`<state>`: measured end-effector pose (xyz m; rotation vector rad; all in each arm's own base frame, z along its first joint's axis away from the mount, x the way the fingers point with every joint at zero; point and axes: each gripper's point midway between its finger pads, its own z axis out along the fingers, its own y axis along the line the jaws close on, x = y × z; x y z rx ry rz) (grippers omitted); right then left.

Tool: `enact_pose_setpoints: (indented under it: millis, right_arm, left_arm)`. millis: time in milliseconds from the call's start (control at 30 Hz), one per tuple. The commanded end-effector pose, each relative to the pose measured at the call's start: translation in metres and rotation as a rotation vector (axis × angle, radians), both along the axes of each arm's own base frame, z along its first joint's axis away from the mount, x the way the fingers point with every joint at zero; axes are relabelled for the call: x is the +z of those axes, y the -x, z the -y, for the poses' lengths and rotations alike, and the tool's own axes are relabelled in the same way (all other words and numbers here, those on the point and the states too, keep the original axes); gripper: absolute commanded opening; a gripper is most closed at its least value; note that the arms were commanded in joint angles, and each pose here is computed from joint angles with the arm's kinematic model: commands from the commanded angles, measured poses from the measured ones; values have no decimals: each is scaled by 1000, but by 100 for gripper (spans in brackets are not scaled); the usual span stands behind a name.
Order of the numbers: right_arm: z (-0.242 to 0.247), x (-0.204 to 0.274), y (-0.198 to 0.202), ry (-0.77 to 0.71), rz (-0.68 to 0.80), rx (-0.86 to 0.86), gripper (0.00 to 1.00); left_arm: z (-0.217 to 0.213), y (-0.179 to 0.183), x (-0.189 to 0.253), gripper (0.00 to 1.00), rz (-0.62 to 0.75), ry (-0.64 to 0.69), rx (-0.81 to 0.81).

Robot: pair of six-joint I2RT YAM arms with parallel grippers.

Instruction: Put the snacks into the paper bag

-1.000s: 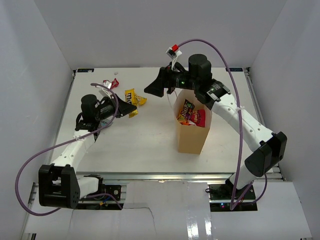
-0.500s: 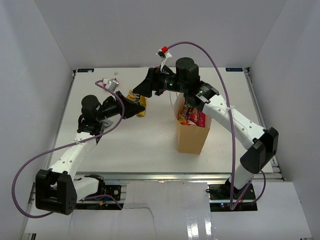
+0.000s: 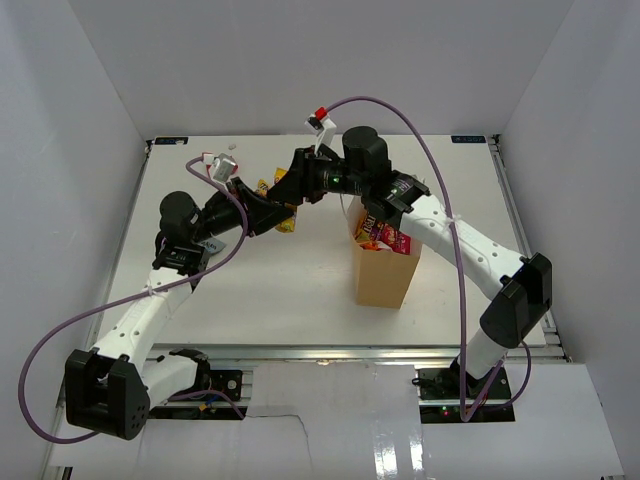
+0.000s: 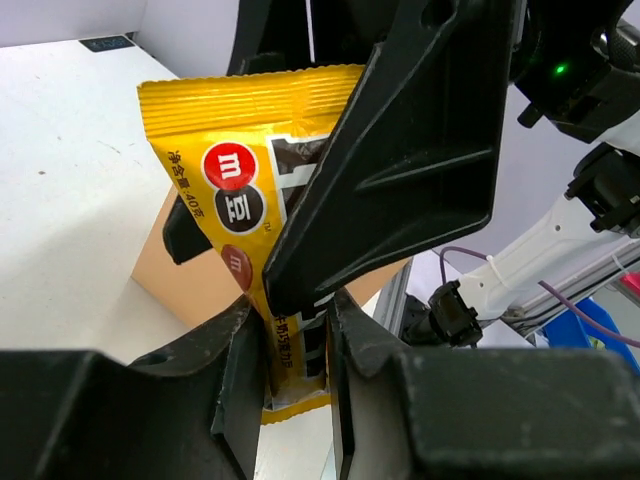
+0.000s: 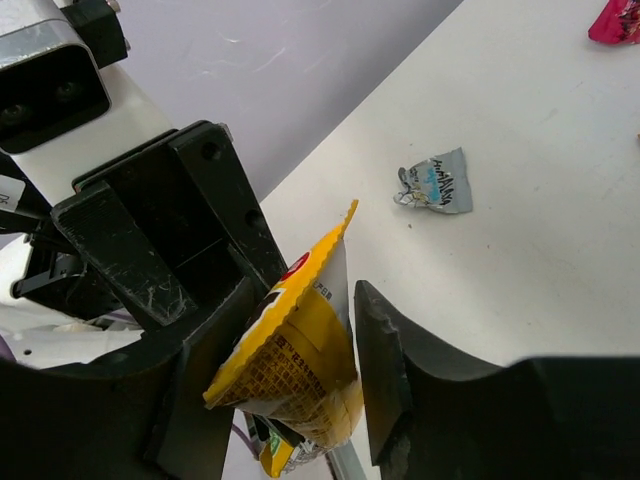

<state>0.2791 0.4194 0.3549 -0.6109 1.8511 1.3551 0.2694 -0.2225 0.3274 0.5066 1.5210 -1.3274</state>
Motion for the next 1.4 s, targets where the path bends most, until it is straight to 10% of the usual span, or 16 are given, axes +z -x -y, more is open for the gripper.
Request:
enact_pose_setpoints:
  millis: [0,133,333,667,800,933,1233,1367]
  right_arm:
    - [3,21,7,-52,45,12,50]
    - [4,29,9,-63,74,20,25]
    - [10,59,5,-95,186,13,16]
    - [75,132,-17,-61,569,-113,14]
    - [105,151,-5,-9,721,-171,13]
    - [144,138,-23,131,808,-314,15]
    - [198,49,-45,372,740,-439,20]
    - [204,36,-45,385,720,-440,38]
  left_arm:
    - [-3,-2,26,39,76,29,39]
    - [-2,-4,29,45,68,36,37]
    - [-6,-2,28,72,57,50,76]
    - [-51,-23,-35,87,-208,-19,337]
    - [-98,-46,-79,96,-362,-238,637]
    - [-174,-68,-122,98,-492,-489,1037]
    - [-237,-90,-189,98,-731,-789,1324]
    - [-248,-95,-233,97,-888,-908,1367]
